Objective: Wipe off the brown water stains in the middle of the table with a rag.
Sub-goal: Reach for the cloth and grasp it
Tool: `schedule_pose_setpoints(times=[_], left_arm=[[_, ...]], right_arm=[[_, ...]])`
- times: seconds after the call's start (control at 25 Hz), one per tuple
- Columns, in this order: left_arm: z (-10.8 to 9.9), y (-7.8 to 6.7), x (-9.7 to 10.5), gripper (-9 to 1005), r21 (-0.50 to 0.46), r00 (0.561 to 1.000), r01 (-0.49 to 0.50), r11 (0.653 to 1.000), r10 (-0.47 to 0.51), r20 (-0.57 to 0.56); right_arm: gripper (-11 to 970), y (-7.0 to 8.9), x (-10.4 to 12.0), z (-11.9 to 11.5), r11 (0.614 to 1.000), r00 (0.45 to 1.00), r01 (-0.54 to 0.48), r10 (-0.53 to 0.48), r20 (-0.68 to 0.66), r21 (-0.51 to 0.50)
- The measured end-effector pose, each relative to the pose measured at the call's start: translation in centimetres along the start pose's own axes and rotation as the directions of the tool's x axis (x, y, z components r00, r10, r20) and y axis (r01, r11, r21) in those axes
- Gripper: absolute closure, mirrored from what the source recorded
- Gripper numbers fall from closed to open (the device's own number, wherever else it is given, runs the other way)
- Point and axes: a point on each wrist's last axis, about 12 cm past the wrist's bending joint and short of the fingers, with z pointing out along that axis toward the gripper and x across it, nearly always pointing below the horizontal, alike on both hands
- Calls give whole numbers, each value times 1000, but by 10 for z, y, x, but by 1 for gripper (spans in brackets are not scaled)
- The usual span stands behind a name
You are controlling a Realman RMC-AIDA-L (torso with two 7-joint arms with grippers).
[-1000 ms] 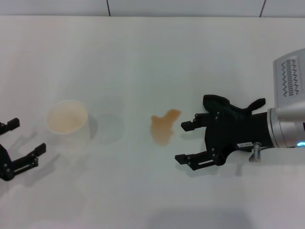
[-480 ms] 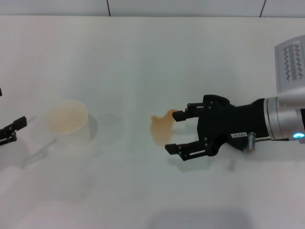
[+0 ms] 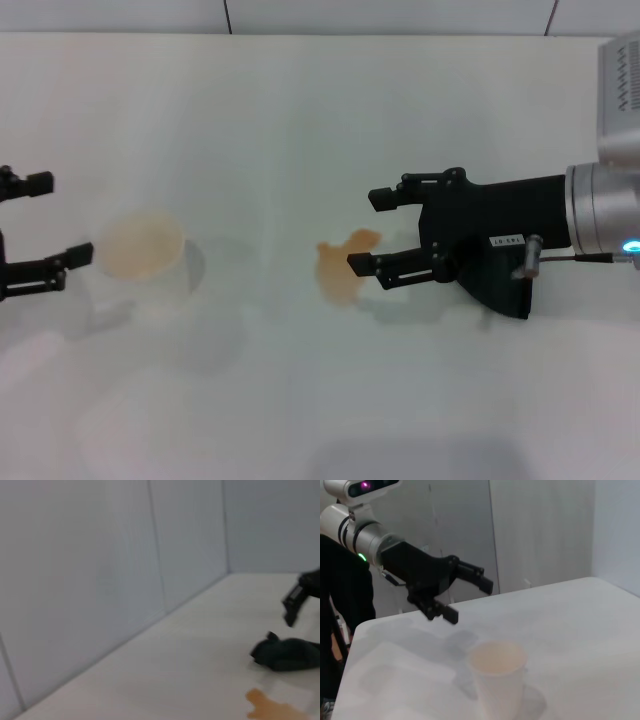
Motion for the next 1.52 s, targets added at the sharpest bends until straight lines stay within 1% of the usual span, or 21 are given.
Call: schedule_pose_setpoints(times=[0.12,0.16,0.2,0.24,0.36,0.6,0.72,0.92,1.0,1.16,1.2,1.32,1.52], left_arm=[[9,0,-4,102,59,1000,-11,998,12,-16],[9,0,-4,102,59,1000,-11,998,12,-16],[14,-1,-8,102,103,1000,-19,995,21,-21],[16,-3,-12,102,126,999,-23,992,26,-20],[16,-5,-17,103,147,999,-32,989,35,-17],[15,-10,-24,103,169,999,-38,985,40,-11],[15,-14,-23,102,174,1000,-26,984,28,-9],[20,-19,-22,103,195,1000,-19,981,20,0],[22,-20,-22,103,205,1000,-20,979,21,-1],[24,-20,-22,103,212,1000,-20,977,23,-10],[25,-20,-22,103,213,1000,-21,977,24,-11],[26,-19,-24,102,214,999,-30,976,33,-10],[31,-17,-24,102,212,999,-39,977,44,-20]], right_arm=[[147,-3,-2,0,1000,1000,-3,3,4,8],[147,-3,-3,0,1000,1000,-5,5,4,10],[147,-4,-5,0,1000,1000,-9,9,2,13],[147,-7,-8,0,1000,1000,-16,16,-7,17],[148,-13,-13,-2,999,999,-30,31,-39,28],[148,-23,-22,-5,997,988,-31,42,-152,77],[147,-31,-27,-8,993,974,-51,72,-213,105],[147,-37,-35,-10,987,950,-82,118,-288,135],[148,-40,-38,-9,984,933,-86,134,-335,156],[147,-43,-42,-6,979,900,-79,151,-409,186],[147,-43,-42,-6,979,900,-79,151,-409,186],[149,-46,-42,-2,972,874,-58,159,-460,226],[153,-47,-39,3,968,864,-53,168,-475,246]])
